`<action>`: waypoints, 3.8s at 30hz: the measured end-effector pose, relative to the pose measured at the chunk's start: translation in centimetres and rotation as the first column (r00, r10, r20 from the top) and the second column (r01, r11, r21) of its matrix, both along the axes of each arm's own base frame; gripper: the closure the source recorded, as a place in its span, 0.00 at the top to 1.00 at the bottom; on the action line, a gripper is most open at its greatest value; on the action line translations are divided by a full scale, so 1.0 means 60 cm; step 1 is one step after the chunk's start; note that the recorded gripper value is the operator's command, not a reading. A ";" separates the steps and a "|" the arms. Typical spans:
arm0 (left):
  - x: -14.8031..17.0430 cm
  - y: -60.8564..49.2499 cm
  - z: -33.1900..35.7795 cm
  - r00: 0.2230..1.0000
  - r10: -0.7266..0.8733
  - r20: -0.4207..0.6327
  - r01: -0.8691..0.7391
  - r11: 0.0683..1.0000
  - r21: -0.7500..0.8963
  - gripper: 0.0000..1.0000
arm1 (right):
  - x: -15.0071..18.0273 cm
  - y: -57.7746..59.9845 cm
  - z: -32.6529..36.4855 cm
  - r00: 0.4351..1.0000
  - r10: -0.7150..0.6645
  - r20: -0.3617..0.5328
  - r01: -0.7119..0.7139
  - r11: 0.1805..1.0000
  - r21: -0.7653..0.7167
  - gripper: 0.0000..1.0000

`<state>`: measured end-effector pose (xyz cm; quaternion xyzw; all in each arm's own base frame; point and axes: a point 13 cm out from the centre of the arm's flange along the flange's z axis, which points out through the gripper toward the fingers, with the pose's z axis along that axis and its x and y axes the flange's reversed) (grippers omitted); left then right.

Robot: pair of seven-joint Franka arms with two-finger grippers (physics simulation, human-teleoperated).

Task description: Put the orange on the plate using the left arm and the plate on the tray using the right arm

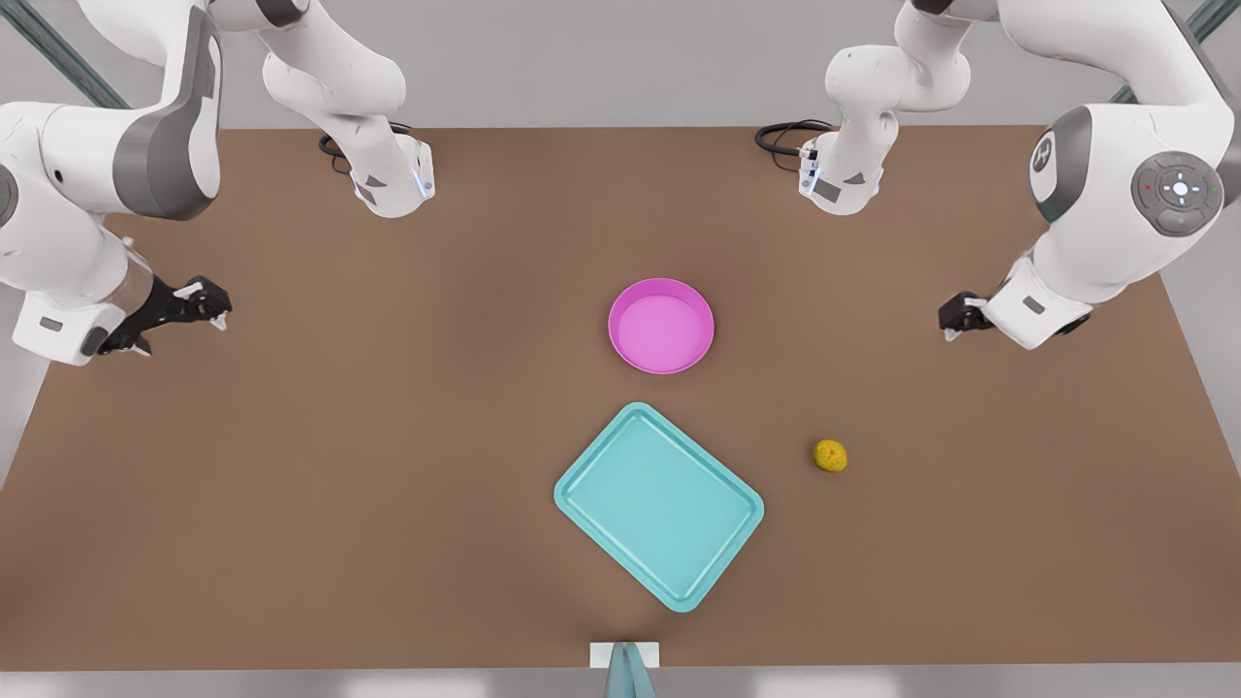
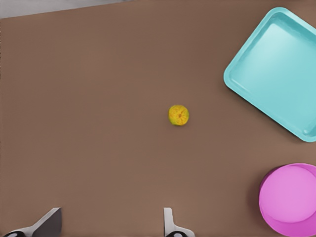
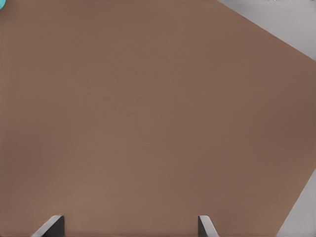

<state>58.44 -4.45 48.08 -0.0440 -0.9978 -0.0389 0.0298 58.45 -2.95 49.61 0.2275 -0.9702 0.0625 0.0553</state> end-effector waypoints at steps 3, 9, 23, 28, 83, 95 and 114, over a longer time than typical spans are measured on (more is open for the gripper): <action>0.046 -0.011 -0.110 0.996 -0.007 -0.093 0.008 1.000 0.007 1.00 | 0.002 -0.002 -0.001 1.000 0.016 0.001 -0.016 1.000 0.001 1.00; 0.108 -0.112 -0.507 0.973 -0.096 -0.208 0.096 0.995 -0.011 1.00 | 0.006 -0.001 -0.004 0.999 0.044 -0.001 -0.044 0.999 0.004 1.00; 0.126 -0.125 -0.705 0.990 -0.113 -0.085 0.110 0.993 -0.035 1.00 | 0.007 -0.004 -0.013 0.997 0.077 -0.018 -0.077 0.997 0.008 1.00; 0.125 -0.124 -0.727 0.990 -0.113 -0.083 0.110 0.993 -0.036 1.00 | 0.007 -0.003 -0.013 0.996 0.085 -0.020 -0.085 0.996 0.009 1.00; -0.002 -0.069 0.005 0.983 0.181 -0.006 -0.181 0.983 0.004 1.00 | -0.331 0.560 -0.574 0.912 0.312 -0.268 -0.188 0.896 0.401 1.00; -0.013 -0.018 0.015 0.990 0.134 -0.051 -0.136 0.990 -0.041 1.00 | -0.351 0.865 -0.714 0.989 0.057 -0.133 0.027 0.828 0.559 1.00; -0.017 -0.018 0.013 0.997 0.049 -0.063 -0.053 0.997 -0.051 1.00 | -0.353 0.903 -0.751 0.988 -0.105 -0.112 0.151 0.814 0.561 0.38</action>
